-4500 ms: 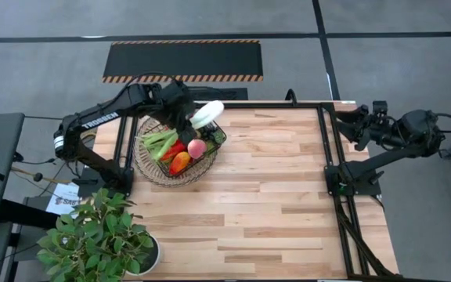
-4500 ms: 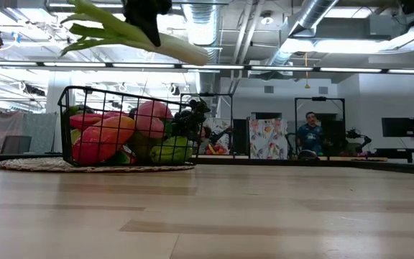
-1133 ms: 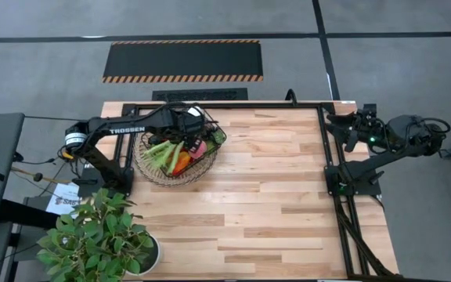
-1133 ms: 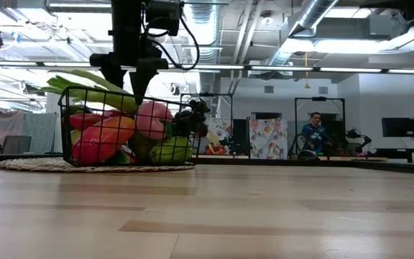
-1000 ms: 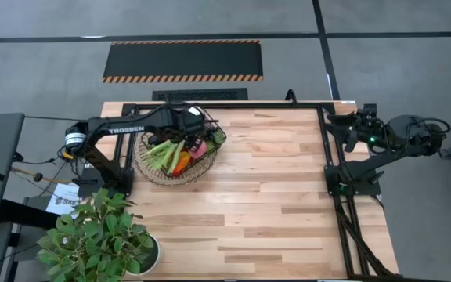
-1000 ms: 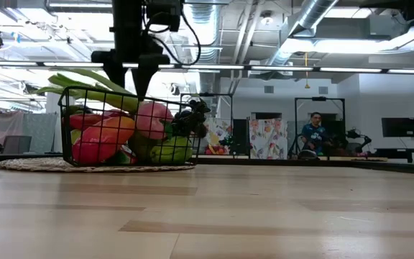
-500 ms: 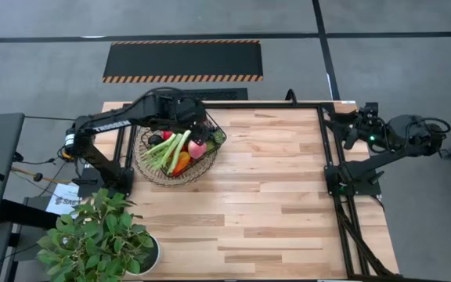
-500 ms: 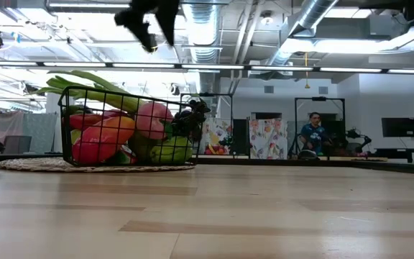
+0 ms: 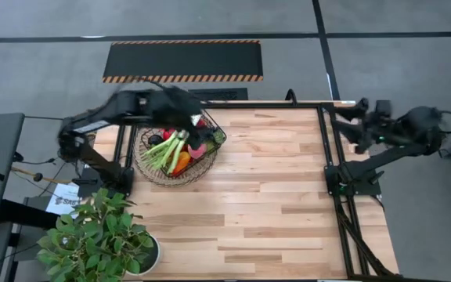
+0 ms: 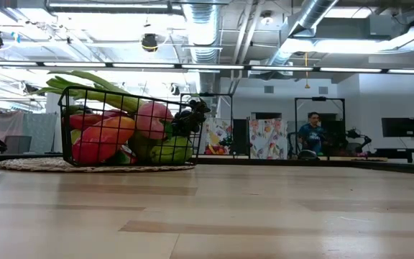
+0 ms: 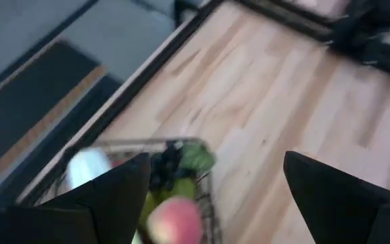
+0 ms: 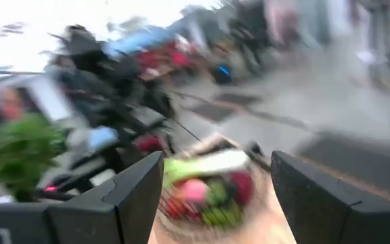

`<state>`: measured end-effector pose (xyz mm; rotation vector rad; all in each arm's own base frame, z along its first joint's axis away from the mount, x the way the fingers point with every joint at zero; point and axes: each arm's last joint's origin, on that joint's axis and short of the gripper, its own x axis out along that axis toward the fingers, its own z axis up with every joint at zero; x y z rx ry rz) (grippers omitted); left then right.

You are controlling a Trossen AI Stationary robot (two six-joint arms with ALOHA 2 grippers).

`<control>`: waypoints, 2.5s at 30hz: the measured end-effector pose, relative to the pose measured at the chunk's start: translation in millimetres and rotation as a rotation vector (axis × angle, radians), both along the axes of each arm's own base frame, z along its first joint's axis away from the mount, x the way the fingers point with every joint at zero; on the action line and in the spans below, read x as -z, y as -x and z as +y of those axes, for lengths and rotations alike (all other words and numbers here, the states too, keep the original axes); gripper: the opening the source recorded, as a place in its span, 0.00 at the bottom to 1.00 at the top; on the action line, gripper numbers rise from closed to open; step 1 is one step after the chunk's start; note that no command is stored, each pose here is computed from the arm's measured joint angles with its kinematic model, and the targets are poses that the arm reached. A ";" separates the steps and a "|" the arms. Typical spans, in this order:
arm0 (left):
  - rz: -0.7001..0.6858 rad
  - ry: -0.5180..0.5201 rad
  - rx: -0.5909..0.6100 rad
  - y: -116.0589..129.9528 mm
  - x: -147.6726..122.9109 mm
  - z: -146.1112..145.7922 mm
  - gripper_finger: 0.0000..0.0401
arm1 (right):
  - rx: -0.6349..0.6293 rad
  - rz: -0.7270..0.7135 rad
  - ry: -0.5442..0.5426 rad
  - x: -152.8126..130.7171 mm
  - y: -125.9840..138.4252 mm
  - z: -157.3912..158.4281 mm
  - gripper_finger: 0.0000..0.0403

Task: Build produce basket
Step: Return to Home Position

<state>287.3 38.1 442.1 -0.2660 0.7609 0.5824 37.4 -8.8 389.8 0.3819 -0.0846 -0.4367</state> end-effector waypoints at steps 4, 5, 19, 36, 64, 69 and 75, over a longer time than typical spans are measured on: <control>-0.134 -0.033 0.158 20.5 -26.3 0.5 0.81 | -0.085 -0.115 0.152 -16.5 15.6 -2.6 0.72; -0.165 -0.054 0.187 32.3 -35.1 1.1 0.81 | -0.084 -0.136 0.167 -18.0 23.8 -5.2 0.72; -0.584 -0.106 0.157 172.6 8.3 -0.6 0.81 | -0.056 -0.263 0.106 17.7 78.5 -25.5 0.72; -0.923 0.198 0.119 190.7 222.7 -9.7 0.81 | -0.119 -0.165 0.009 70.1 27.8 -8.9 0.72; -0.919 0.155 0.339 196.5 257.0 -21.4 0.81 | 0.027 -0.121 -0.010 212.6 -55.8 3.0 0.72; -0.939 0.150 0.373 193.6 262.2 -25.4 0.81 | 0.077 -0.136 -0.027 212.5 -55.4 -4.3 0.72; -0.971 0.182 0.444 190.9 266.1 -34.8 0.81 | 0.063 -0.121 -0.019 213.8 -55.7 -8.8 0.72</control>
